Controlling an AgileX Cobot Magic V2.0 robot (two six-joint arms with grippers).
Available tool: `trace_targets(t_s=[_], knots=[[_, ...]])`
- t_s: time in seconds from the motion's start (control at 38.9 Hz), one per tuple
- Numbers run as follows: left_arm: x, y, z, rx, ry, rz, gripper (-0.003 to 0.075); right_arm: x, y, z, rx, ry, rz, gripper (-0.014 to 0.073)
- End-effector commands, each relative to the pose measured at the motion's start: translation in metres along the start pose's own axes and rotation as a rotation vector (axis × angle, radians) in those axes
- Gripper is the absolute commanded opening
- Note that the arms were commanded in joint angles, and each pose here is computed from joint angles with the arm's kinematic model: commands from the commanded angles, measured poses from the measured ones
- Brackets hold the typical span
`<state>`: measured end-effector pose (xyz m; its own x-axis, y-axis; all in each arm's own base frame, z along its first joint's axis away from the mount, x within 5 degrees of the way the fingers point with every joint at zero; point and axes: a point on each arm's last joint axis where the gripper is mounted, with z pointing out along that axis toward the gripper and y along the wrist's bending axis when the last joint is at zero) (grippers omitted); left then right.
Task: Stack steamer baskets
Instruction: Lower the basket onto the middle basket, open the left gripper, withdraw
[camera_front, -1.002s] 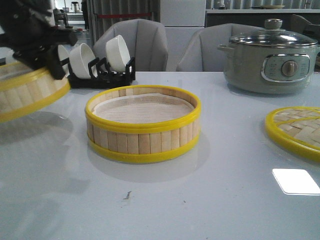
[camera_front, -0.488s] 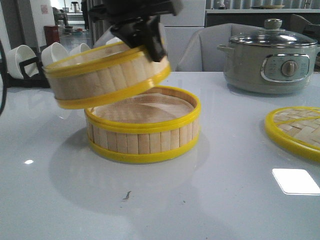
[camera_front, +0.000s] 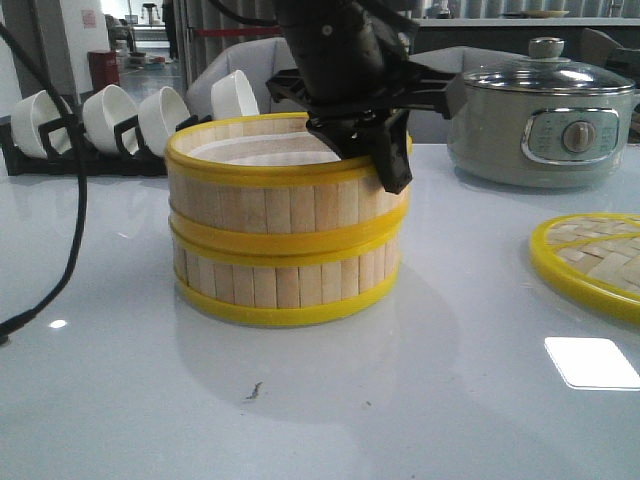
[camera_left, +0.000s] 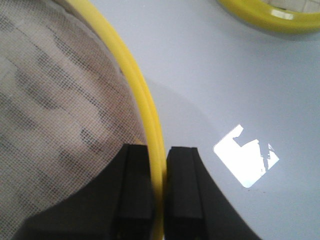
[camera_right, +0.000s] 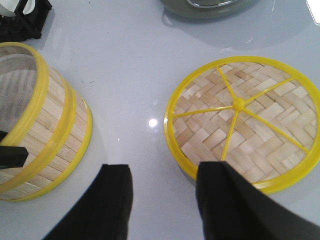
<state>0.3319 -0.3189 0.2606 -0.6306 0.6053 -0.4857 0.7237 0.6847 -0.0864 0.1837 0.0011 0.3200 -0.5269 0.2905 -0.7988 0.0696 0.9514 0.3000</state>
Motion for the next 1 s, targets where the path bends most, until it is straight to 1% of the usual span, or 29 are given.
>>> trace_targets(t_s=[0.0,0.08,0.85,0.9,0.98], knots=[[-0.0184,-0.0034,-0.0361,-0.024,-0.15,0.012,0.009,-0.016,0.0034,-0.0071,-0.007,-0.1,-0.013,0.0413],[-0.0181,-0.002,-0.0351,-0.039,-0.147,0.022,0.009,-0.016,0.0034,-0.0071,-0.007,-0.1,-0.013,0.0413],[-0.0187,-0.0021,-0.0352,-0.037,-0.153,0.021,0.009,-0.016,0.0034,-0.0071,-0.007,-0.1,-0.013,0.0413],[-0.0187,-0.0021,-0.0352,-0.037,-0.153,0.021,0.0098,-0.016,0.0034,-0.0071,-0.007,-0.099,-0.013,0.0413],[-0.0192,-0.0021,-0.0353,-0.038,-0.159,0.021,0.015,-0.0158,0.0034,-0.0071,-0.007,-0.097,-0.013,0.0413]])
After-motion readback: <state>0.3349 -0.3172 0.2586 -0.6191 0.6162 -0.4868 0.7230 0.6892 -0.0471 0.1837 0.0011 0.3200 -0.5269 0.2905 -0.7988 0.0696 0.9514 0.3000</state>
